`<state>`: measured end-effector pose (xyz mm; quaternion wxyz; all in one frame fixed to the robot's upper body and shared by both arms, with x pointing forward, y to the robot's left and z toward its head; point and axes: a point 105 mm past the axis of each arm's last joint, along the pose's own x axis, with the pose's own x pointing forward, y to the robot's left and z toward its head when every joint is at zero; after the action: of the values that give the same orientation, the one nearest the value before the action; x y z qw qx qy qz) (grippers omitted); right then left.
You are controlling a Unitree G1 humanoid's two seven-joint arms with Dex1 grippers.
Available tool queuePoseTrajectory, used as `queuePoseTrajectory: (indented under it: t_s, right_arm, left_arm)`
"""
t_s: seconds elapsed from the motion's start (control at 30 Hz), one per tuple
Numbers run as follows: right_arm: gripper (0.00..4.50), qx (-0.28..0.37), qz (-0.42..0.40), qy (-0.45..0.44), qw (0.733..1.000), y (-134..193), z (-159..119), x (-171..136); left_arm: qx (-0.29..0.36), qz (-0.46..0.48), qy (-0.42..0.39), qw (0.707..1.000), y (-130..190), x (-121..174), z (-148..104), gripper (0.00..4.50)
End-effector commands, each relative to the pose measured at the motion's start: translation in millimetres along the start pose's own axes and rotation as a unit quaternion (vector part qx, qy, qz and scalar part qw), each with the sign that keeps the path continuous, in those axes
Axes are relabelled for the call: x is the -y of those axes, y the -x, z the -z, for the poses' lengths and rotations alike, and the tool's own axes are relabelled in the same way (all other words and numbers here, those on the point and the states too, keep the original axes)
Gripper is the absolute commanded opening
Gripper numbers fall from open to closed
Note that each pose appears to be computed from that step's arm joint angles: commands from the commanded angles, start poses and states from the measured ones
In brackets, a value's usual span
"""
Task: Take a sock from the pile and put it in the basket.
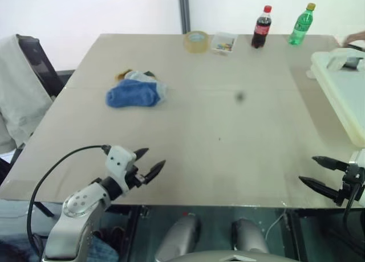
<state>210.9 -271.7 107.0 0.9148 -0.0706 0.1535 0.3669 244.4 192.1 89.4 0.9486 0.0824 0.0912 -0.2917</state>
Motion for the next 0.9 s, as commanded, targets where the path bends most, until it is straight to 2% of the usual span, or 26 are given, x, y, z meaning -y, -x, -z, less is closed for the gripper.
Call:
queuePoseTrajectory:
  t_s: [0.03,0.7,0.9]
  right_arm:
    - [4.46,0.004,-0.004,0.022,1.0,5.2,-9.7,3.9]
    - [4.46,0.012,-0.011,0.032,0.999,1.9,-16.1,2.5]
    - [4.46,0.031,-0.021,0.045,0.998,-7.5,-25.7,-5.6]
  left_arm:
    - [0.014,0.005,-0.01,1.0,8.3,1.5,-10.2,3.73]
    - [0.013,0.006,-0.022,1.0,7.1,1.1,-9.2,3.73]
    - [0.014,0.011,-0.03,0.999,-0.2,0.0,-9.5,3.73]
